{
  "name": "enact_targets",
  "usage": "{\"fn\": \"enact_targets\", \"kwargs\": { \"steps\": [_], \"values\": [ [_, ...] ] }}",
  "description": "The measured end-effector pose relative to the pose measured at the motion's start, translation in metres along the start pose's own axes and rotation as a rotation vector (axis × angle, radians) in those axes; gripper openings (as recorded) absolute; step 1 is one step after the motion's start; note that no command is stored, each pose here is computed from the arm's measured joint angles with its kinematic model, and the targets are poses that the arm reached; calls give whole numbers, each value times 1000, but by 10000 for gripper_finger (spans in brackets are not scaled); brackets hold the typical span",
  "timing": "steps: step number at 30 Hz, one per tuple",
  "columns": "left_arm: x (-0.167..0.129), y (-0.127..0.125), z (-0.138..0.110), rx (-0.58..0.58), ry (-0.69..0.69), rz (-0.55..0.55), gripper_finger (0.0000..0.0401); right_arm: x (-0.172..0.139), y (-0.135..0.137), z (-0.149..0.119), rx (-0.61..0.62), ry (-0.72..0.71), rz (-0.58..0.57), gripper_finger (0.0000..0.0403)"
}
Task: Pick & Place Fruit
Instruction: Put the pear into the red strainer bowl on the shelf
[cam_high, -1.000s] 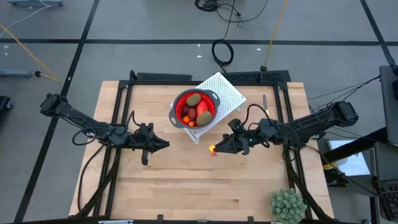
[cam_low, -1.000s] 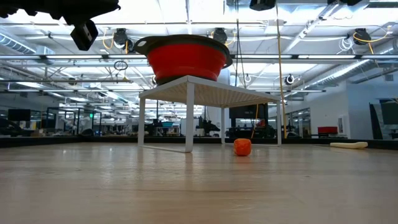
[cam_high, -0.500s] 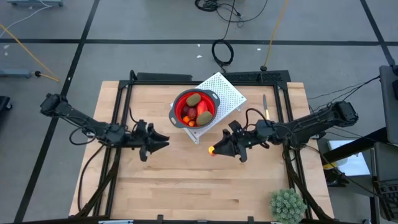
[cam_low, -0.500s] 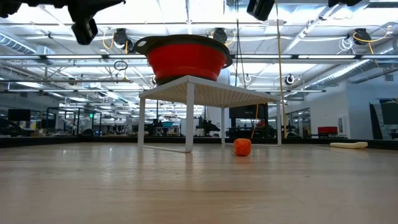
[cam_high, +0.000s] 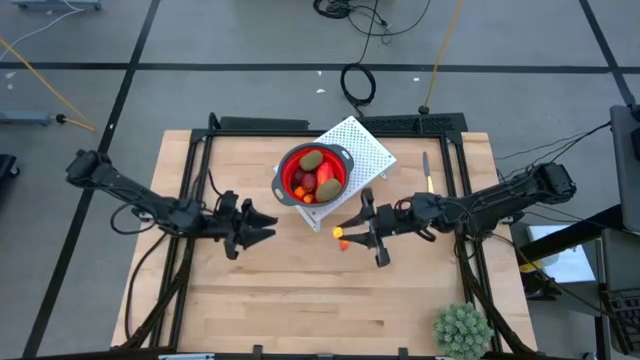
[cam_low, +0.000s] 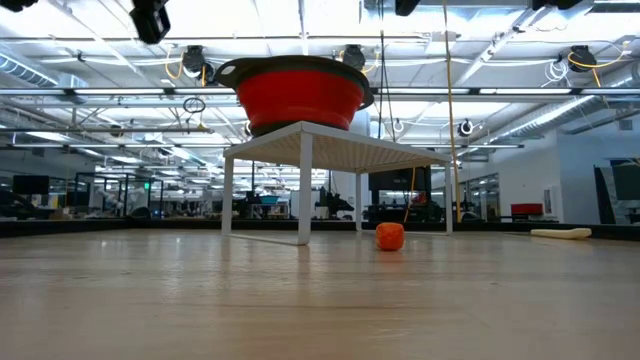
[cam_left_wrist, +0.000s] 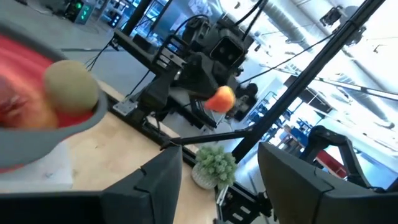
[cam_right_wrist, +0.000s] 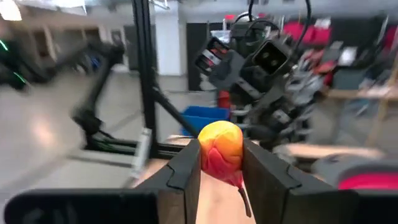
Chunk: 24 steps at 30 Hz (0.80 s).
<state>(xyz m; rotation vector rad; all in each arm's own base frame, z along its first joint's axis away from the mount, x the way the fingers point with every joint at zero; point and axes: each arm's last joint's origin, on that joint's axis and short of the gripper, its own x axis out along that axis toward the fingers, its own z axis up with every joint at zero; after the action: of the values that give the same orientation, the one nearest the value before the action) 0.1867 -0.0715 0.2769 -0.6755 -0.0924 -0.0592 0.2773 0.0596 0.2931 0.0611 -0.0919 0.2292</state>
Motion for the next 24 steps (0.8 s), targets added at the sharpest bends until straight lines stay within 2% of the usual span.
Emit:
{"fn": "enact_targets", "kwargs": {
  "steps": [5, 11, 15, 21, 24],
  "values": [
    [22, -13, 3, 43, 9, 5, 212, 0, -2, 0, -248, 5, -72, 100],
    [48, -30, 8, 61, 5, 5, 212, 0, -2, 1, -518, 7, -79, 105],
    [65, -37, 8, 63, -7, 29, 212, 0, 0, 2, -620, 13, -136, 103],
    [93, -43, 7, 71, -19, 65, 212, 0, 12, 2, -776, 9, -112, 106],
    [108, -44, 5, 87, -20, 76, 212, -1, 19, 2, -854, 33, -156, 104]
  ]
}}
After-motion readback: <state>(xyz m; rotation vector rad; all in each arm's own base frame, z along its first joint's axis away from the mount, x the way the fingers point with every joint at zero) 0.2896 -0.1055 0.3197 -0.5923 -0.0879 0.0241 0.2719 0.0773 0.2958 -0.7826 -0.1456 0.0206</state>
